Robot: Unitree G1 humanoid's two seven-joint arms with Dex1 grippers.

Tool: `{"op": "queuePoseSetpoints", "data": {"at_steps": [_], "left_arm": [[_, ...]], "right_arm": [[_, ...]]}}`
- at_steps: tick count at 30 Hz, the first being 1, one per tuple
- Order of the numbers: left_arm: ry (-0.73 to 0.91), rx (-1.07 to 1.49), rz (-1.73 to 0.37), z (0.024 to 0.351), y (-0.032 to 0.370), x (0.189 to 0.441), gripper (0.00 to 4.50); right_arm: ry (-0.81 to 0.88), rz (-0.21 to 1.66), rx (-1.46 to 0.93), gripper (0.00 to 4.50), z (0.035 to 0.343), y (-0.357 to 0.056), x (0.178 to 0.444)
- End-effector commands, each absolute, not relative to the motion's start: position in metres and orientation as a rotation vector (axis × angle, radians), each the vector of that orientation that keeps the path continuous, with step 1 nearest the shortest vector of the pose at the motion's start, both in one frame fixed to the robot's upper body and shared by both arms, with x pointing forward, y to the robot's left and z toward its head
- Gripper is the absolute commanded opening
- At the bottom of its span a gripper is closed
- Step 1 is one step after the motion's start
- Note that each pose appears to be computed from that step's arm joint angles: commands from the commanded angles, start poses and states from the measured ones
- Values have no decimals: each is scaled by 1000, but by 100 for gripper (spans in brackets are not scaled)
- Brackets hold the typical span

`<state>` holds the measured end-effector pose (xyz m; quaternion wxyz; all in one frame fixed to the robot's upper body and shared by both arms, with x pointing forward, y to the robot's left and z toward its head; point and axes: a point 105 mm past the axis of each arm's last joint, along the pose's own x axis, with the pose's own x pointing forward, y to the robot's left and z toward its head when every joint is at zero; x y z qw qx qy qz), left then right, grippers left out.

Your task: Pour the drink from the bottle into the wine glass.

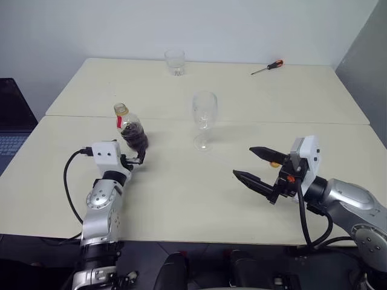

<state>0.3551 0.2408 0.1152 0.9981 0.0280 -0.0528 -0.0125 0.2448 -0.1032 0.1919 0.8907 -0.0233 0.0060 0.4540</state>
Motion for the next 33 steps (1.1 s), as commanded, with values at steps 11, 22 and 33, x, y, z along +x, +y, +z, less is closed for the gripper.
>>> {"op": "queuePoseSetpoints", "data": {"at_steps": [11,22,33], "left_arm": [[-216,83,-64,153,244,393,450],[-207,86,-72,151,247,410,391],[-219,98,-83,153,249,412,154]], "right_arm": [[-30,943,-31,445,204,-99,243],[-34,931,-34,450,204,-99,245],[-36,926,-38,450,205,-100,247]]}}
